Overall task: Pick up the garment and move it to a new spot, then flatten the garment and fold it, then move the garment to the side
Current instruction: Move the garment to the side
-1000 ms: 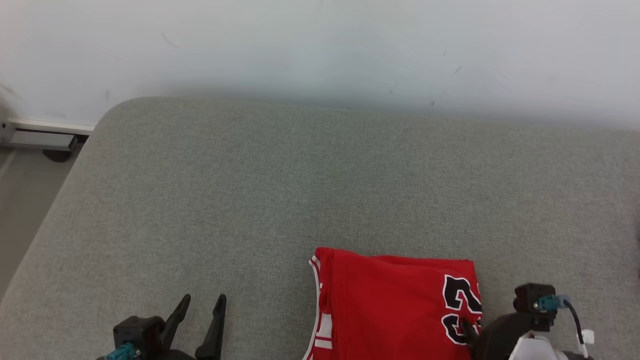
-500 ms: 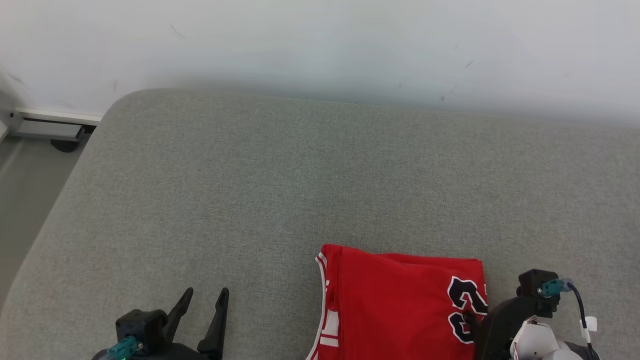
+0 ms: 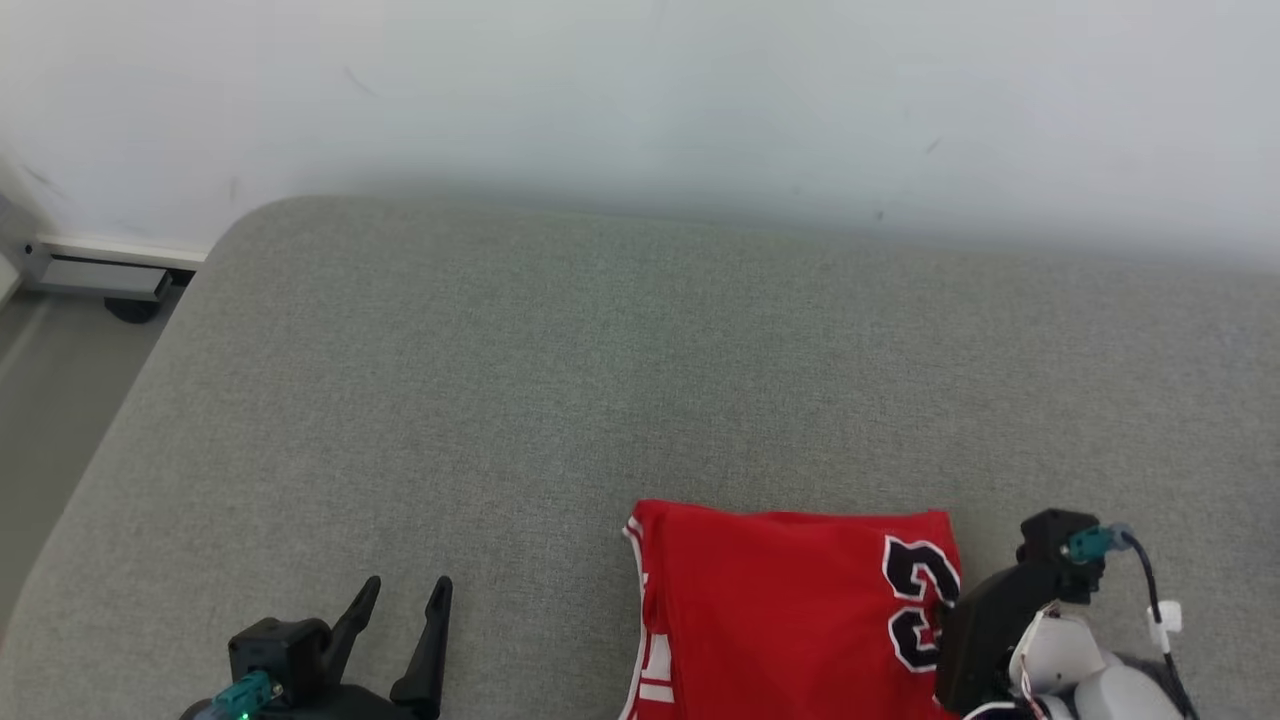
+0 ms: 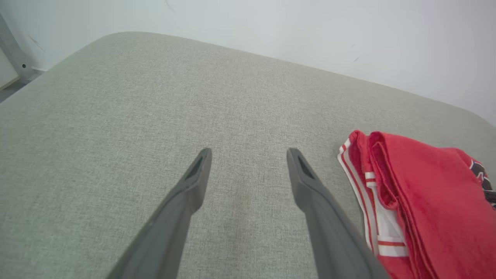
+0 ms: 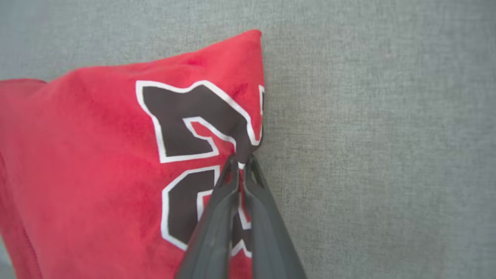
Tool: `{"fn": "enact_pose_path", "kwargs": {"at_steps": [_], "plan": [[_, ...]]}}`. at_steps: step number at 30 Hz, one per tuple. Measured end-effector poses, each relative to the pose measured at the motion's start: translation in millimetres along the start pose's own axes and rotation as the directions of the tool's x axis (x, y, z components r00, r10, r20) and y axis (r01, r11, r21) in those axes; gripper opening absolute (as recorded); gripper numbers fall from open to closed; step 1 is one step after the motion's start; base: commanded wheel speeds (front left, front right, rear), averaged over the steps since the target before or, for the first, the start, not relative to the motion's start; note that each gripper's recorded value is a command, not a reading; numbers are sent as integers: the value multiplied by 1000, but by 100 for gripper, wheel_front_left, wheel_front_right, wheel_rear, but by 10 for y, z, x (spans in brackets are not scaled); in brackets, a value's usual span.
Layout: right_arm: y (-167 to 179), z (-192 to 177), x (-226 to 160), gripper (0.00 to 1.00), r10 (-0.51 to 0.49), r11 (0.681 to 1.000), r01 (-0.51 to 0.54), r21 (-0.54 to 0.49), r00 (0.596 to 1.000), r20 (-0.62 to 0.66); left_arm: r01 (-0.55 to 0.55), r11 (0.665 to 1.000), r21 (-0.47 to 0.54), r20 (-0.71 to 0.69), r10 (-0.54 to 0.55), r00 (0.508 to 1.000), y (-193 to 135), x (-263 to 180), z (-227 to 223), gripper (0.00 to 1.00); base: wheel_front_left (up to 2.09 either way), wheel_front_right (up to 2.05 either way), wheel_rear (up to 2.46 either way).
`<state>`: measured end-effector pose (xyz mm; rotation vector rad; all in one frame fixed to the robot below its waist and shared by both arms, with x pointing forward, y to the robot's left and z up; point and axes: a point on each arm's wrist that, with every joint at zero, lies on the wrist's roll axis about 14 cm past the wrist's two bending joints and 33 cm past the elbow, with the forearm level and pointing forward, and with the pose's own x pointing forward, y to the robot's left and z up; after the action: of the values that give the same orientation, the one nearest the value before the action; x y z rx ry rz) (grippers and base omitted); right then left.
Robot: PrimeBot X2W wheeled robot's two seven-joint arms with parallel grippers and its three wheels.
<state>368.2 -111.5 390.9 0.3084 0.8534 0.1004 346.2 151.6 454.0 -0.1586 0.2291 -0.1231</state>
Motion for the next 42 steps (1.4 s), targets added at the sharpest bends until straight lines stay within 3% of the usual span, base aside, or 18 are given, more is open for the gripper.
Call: {"fn": "enact_pose_path", "kwargs": {"at_steps": [4, 11, 19, 24, 42], "plan": [[-127, 335, -140, 0, -16, 999, 21, -50, 997, 81, 12, 1000, -2, 7, -12, 1000, -55, -10, 11, 100, 0, 0, 0], [-588, 725, -444, 0, -127, 984, 145, -102, 978, 163, 20, 1000, -14, 1, -20, 1000, -107, -95, -49, 100, 0, 0, 0], [-986, 1131, -820, 0, -231, 961, 260, -90, 941, 245, 34, 999, -13, 3, -34, 999, -156, -130, -71, 100, 0, 0, 0], [-1005, 1355, -966, 0, -238, 961, 269, -72, 929, 283, 40, 999, -11, 3, -40, 999, -166, -117, -66, 100, 0, 0, 0], [-1535, 1649, -1265, 0, -400, 912, 408, 32, 873, 279, 64, 998, 1, -20, -64, 998, -190, -25, -99, 100, 0, 0, 0]]}}
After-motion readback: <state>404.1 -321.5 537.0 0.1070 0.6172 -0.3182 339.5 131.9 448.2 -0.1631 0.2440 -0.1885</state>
